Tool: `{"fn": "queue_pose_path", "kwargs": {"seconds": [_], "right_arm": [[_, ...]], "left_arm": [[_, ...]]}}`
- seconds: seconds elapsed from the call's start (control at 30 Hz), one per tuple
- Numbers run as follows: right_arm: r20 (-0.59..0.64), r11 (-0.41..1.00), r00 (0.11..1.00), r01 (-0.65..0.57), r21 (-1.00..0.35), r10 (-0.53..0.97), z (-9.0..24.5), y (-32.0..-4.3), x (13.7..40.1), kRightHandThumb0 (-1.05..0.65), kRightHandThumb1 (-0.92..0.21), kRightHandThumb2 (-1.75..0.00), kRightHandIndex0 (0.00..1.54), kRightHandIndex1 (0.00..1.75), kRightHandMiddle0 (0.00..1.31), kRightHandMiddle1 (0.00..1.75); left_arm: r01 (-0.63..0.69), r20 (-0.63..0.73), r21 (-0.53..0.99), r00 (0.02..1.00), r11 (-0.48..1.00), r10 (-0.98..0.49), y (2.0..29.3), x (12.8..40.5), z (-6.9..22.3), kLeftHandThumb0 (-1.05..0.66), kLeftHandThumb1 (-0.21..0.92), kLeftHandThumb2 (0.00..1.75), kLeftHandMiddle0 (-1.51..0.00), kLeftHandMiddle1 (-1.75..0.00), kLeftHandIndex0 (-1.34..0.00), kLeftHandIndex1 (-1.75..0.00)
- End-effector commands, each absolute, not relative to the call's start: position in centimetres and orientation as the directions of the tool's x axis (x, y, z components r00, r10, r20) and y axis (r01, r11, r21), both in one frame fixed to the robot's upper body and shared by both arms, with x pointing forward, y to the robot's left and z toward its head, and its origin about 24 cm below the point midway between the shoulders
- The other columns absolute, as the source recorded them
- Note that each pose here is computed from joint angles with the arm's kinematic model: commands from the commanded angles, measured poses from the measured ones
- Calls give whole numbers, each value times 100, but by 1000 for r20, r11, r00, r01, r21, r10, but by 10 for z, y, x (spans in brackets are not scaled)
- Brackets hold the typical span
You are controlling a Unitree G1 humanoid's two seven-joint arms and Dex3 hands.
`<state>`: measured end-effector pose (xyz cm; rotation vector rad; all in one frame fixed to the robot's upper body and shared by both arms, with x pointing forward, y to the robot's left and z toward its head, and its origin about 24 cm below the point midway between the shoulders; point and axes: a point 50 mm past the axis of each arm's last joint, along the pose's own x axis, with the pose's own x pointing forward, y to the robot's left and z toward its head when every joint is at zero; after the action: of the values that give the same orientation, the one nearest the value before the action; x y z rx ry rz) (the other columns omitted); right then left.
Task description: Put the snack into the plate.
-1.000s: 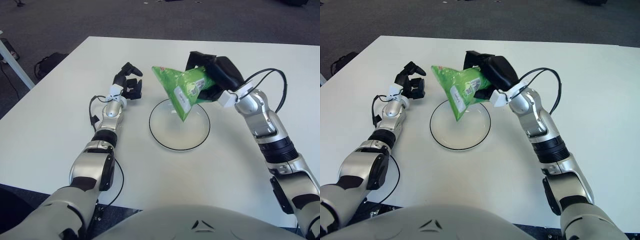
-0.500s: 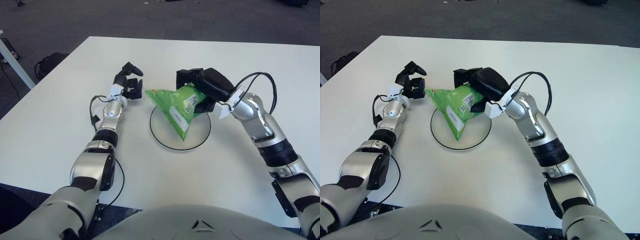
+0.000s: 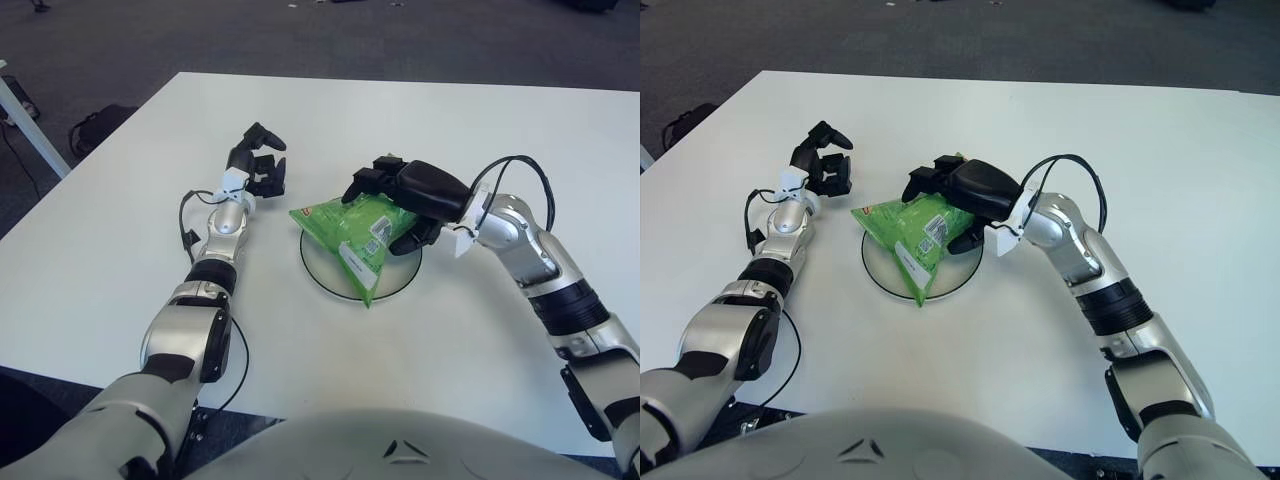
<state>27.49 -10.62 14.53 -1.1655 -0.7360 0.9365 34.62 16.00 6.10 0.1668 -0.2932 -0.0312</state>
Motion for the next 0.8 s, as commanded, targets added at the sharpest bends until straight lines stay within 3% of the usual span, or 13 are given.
{"fn": "queue_pose_path", "kwargs": {"seconds": [0.0, 0.07, 0.33, 0.7, 0.77], "right_arm": [[-6, 74, 391, -190, -979, 920, 149, -105, 277, -69, -64, -65, 0, 4, 0, 5], [-12, 66, 385, -190, -980, 923, 149, -106, 278, -74, -72, -55, 0, 2, 0, 2], [-14, 66, 370, -202, -977, 929, 154, -108, 278, -77, -78, -41, 0, 0, 0, 0], [-10, 81, 379, -224, -971, 925, 183, -116, 282, -73, -71, -33, 0, 0, 0, 0], [-32, 64, 392, -230, -971, 920, 203, -126, 287, -72, -68, -32, 0, 0, 0, 0]], "left_arm": [[10, 136, 153, 990, 988, -31, 158, 316, 10, -45, 42, 119, -123, -175, -53, -175], [2, 147, 149, 989, 989, -24, 158, 316, 11, -46, 40, 122, -122, -175, -55, -175], [12, 141, 154, 989, 988, -34, 159, 316, 10, -46, 37, 125, -123, -175, -57, -175], [4, 149, 129, 989, 992, -24, 159, 316, 11, -45, 42, 118, -124, -175, -53, -175], [5, 152, 126, 988, 992, -24, 159, 316, 11, -44, 43, 118, -124, -175, -52, -175]]}}
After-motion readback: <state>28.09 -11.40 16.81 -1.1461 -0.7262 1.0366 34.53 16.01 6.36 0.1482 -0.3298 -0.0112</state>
